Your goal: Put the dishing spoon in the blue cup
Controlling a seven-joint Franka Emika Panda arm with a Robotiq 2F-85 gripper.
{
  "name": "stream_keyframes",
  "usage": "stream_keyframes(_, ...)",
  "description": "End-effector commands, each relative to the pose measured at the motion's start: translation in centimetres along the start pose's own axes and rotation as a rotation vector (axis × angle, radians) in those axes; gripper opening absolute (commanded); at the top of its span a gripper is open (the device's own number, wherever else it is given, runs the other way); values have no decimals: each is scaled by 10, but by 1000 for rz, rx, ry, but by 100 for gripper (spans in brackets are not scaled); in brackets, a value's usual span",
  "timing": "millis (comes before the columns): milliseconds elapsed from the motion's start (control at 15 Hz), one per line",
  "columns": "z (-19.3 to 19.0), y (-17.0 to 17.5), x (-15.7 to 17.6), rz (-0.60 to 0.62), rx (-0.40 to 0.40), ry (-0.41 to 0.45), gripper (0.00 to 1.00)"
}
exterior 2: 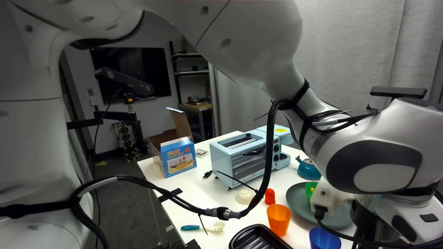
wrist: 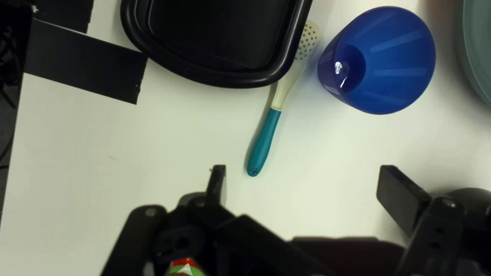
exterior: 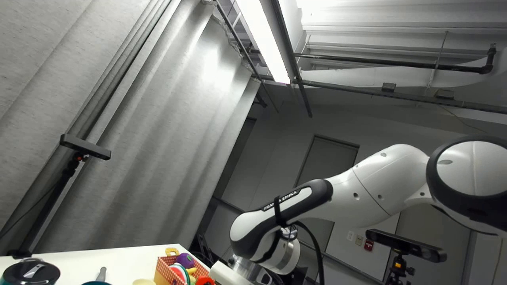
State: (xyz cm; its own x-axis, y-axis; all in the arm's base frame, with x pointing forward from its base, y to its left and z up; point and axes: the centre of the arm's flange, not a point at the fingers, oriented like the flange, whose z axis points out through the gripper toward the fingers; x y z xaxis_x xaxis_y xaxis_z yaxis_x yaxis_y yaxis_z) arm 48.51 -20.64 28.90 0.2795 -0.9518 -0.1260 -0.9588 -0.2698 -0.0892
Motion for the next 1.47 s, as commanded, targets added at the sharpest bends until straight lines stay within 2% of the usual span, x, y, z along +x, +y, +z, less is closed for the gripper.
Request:
stream_keyframes(0, 21, -13, 4, 5, -23, 27, 100)
stream_keyframes(400, 50, -15, 1, -9, -43, 17, 100)
stream_keyframes(1400, 93, -20, 18, 46, -11, 18, 100)
